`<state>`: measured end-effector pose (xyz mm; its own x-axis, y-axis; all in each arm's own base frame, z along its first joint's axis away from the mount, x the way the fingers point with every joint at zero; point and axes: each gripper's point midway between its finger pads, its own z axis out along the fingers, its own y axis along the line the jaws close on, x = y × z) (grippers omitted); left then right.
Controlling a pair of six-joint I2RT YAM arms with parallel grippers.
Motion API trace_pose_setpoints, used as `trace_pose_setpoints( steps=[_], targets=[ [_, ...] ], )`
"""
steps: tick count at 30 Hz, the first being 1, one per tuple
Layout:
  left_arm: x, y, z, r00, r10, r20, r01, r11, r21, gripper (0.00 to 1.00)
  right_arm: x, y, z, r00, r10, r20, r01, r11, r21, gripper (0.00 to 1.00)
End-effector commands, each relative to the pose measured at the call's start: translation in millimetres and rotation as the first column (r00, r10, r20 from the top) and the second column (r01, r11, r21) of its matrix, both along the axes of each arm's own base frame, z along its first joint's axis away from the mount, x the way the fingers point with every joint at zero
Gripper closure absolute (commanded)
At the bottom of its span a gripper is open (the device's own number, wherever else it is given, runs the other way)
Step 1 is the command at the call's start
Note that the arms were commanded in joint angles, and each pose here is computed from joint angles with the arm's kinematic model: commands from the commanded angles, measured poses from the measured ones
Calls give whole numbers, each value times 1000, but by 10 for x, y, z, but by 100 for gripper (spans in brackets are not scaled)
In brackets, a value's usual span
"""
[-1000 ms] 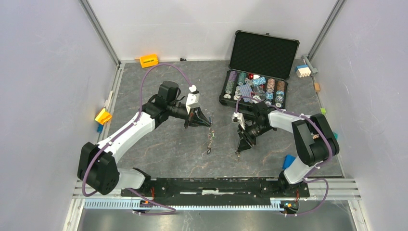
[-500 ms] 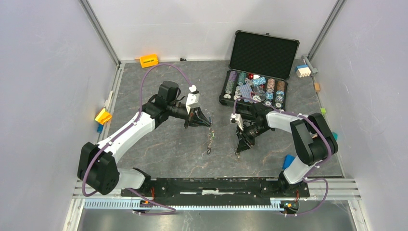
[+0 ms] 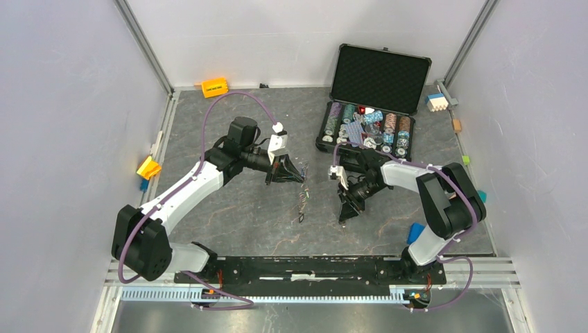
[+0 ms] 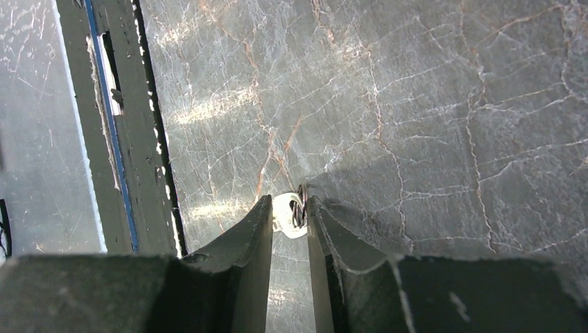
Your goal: Put the keys on the keyring
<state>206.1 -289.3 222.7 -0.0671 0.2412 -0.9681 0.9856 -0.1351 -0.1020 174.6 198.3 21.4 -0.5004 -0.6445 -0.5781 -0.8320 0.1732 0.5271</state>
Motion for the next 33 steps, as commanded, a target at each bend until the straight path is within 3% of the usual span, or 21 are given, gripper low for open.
trace_pose_setpoints(
  steps=[1, 11, 15, 18, 26, 33],
  targets=[
    [-26, -4, 207, 997, -34, 75, 38, 998, -50, 98, 78, 61, 29, 1000, 8, 28, -9, 1000, 15, 70],
    [-23, -5, 203, 997, -34, 73, 38, 998, -49, 98, 92, 44, -15, 999, 7, 40, -6, 1000, -6, 76],
    [-20, -7, 196, 997, -34, 72, 37, 998, -48, 98, 105, 61, 12, 999, 10, 47, -10, 1000, 3, 86],
    [-20, -7, 190, 997, -35, 72, 38, 998, -48, 98, 126, 74, 52, 998, 11, 55, -12, 1000, 13, 100],
    [-17, -6, 182, 997, -34, 76, 38, 998, -47, 98, 187, 95, 267, 985, 67, 158, -76, 995, 57, 100],
    [0, -5, 143, 997, -28, 74, 30, 999, -38, 98, 235, 142, 756, 950, 88, 299, -154, 967, 203, 100]
  ],
)
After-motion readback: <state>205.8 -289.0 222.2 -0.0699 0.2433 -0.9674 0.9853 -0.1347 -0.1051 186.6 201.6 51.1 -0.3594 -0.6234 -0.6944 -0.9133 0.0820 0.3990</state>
